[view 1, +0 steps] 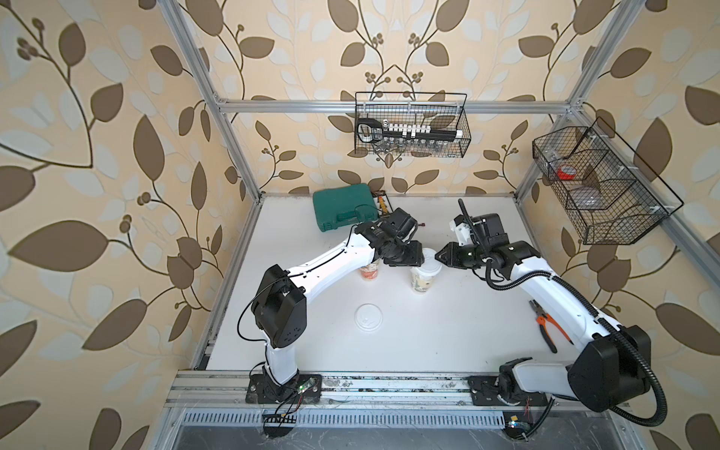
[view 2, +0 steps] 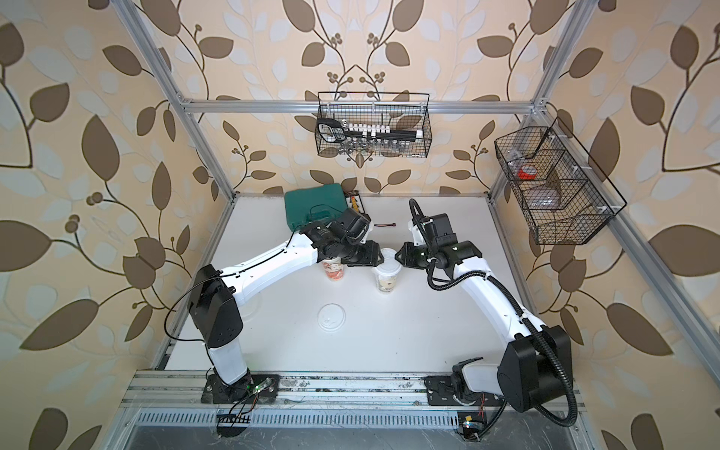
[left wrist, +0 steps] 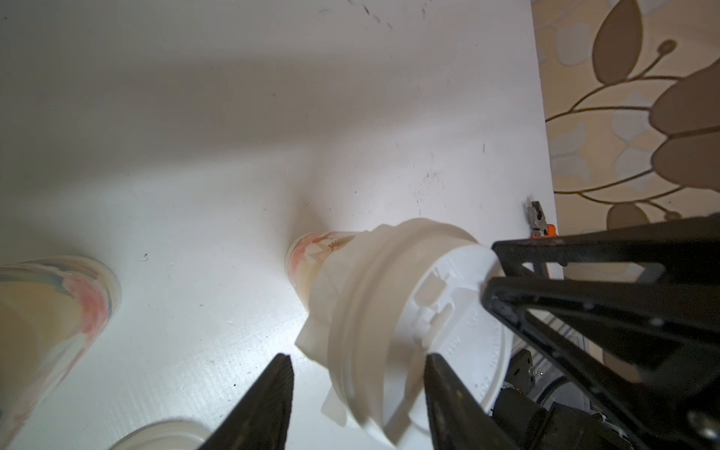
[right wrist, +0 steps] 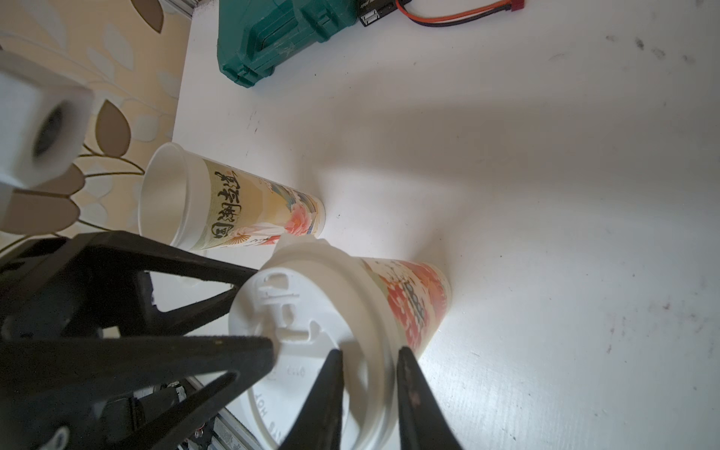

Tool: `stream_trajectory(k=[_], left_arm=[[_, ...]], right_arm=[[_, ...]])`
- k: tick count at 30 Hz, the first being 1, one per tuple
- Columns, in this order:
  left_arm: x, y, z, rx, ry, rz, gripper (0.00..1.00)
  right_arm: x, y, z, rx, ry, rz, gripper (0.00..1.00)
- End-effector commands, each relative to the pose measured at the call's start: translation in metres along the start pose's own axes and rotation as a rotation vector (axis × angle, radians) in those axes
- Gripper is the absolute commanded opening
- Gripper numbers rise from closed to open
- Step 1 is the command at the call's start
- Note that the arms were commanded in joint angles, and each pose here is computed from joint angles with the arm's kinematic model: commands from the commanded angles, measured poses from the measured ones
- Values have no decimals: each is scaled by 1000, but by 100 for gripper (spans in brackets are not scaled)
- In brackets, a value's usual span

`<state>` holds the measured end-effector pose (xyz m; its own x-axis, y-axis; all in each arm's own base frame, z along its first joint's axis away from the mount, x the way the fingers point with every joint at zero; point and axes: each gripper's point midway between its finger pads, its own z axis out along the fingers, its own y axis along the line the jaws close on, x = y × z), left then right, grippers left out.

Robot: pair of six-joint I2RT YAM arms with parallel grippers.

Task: Put the leak-proof paper on the milk tea cups
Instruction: Secure the cup lid on the cup.

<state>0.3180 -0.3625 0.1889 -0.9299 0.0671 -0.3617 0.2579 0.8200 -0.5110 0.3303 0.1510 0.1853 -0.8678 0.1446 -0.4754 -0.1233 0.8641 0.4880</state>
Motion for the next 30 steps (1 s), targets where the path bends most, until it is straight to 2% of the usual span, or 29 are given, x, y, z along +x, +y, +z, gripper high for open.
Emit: stream_trajectory(k=[1, 5, 9, 15, 30], left_arm=[[0, -11, -26, 77, -12, -22, 57], [-3, -16, -37, 125, -32, -49, 57], [-7, -11, -45, 156, -60, -99, 49], [-11, 6, -41, 196, -62, -202, 28], [-10, 8, -16, 254, 3, -246, 24]], right_arm=[[20, -15, 9, 61, 80, 25, 24], [20, -15, 9, 56, 80, 25, 24], [20, -14, 9, 54, 79, 26, 24], [20, -14, 8, 51, 76, 26, 24], [22, -14, 10, 47, 79, 32, 24]])
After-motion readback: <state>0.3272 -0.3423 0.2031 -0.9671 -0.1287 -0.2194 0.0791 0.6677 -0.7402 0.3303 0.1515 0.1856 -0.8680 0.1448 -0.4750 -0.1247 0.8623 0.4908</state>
